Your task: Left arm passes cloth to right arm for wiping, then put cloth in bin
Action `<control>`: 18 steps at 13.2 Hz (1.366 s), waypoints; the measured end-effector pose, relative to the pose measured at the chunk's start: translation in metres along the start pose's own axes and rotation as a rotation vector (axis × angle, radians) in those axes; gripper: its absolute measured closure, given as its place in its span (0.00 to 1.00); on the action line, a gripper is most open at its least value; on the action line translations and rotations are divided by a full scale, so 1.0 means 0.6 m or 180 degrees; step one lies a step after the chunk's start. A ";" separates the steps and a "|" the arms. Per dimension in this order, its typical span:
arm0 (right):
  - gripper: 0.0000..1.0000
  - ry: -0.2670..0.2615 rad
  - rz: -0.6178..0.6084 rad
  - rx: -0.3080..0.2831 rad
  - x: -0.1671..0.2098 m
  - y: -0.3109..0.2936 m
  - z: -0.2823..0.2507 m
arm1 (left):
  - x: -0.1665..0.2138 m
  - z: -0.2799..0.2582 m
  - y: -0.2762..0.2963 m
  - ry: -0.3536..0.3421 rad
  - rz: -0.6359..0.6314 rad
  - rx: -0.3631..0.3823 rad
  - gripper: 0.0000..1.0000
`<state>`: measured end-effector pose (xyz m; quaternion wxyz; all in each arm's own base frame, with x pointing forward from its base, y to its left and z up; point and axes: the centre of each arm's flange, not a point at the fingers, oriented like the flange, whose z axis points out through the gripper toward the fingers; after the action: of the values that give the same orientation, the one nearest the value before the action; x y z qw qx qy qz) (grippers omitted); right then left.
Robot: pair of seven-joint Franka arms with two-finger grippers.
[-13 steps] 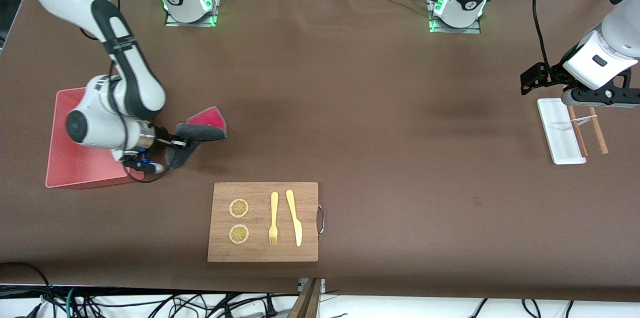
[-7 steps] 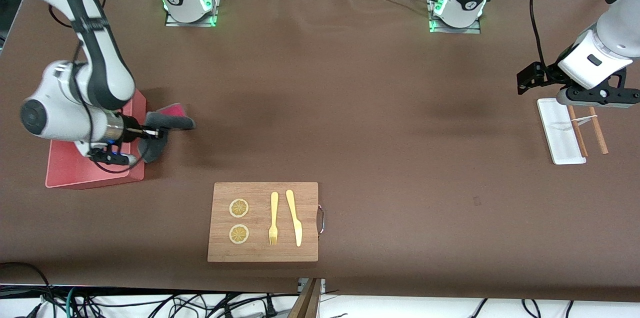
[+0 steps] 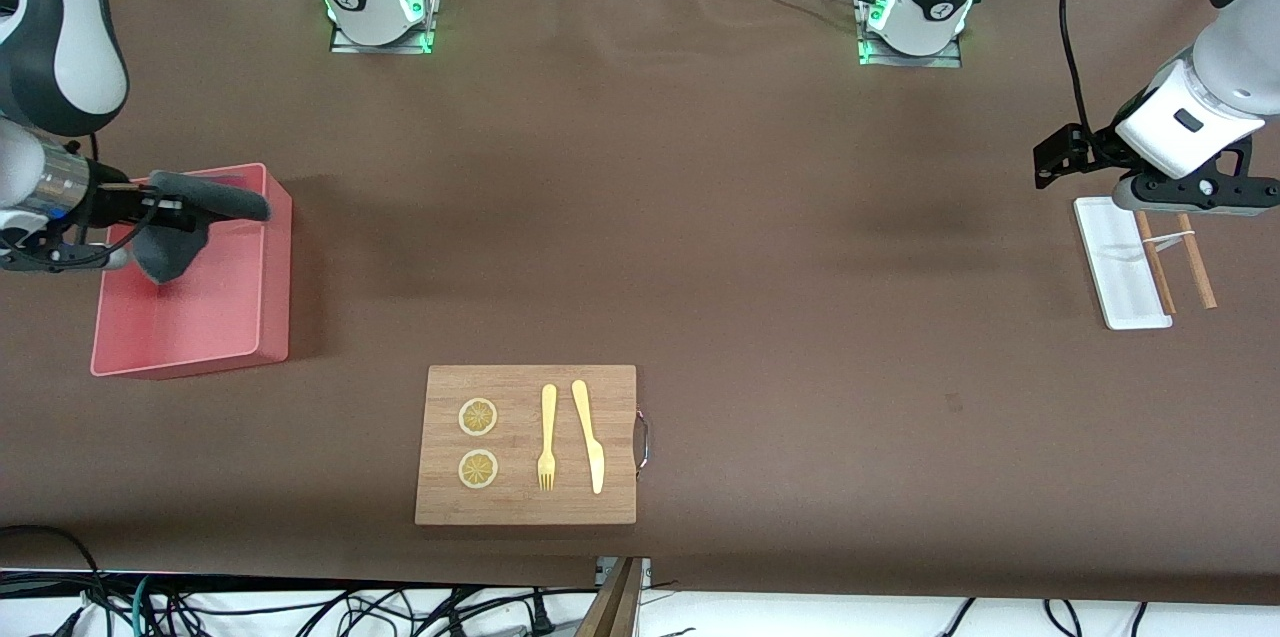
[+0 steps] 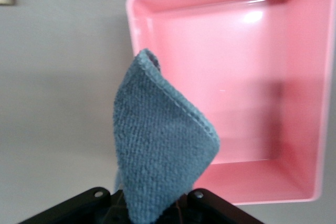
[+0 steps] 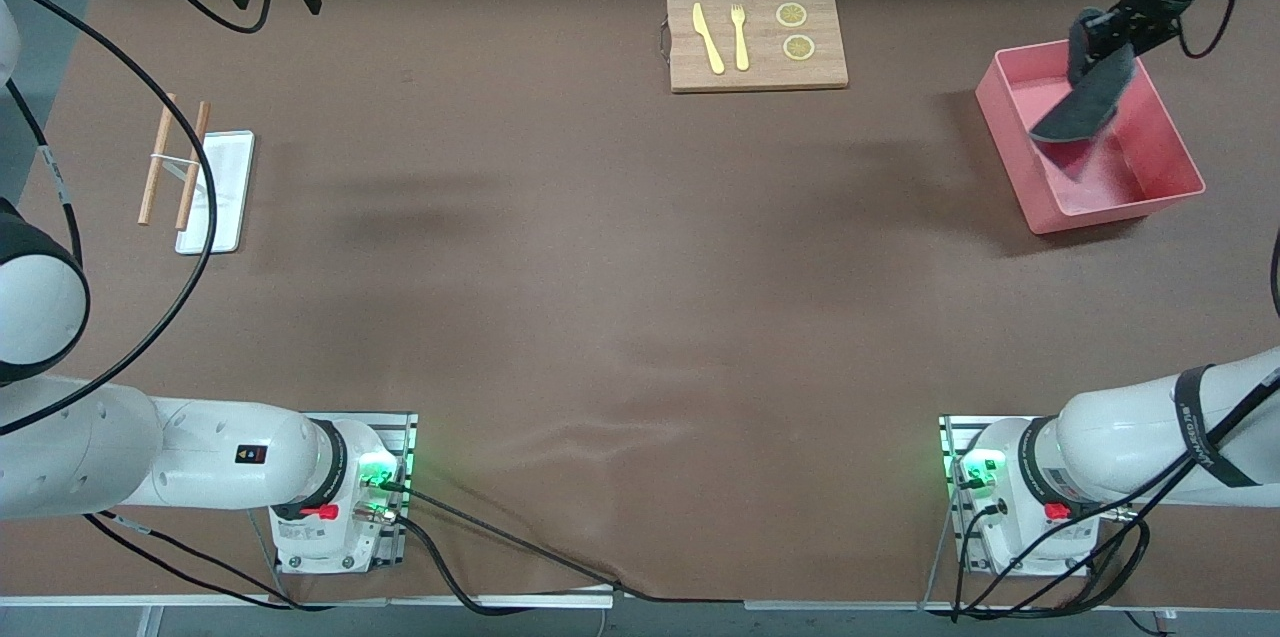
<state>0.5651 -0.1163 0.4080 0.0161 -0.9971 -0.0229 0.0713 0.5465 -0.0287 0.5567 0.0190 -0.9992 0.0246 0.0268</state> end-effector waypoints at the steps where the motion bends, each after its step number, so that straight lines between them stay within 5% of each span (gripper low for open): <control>1: 0.97 0.0008 -0.0027 -0.0023 -0.001 0.012 0.002 | 0.000 0.000 0.000 0.0000 0.0000 0.0000 0.00; 10: 0.04 0.0163 -0.0026 -0.0024 -0.049 -0.009 -0.112 | -0.004 0.003 0.007 -0.0066 0.0023 0.0003 0.00; 18: 0.00 0.0005 0.0058 -0.0029 -0.133 -0.173 -0.329 | -0.005 0.004 0.010 -0.0088 0.0035 0.0005 0.00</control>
<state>0.5101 -0.0223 0.6184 0.0109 -0.9973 -0.0141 0.0706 0.5430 -0.0345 0.5545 0.0200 -0.9985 0.0298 0.0406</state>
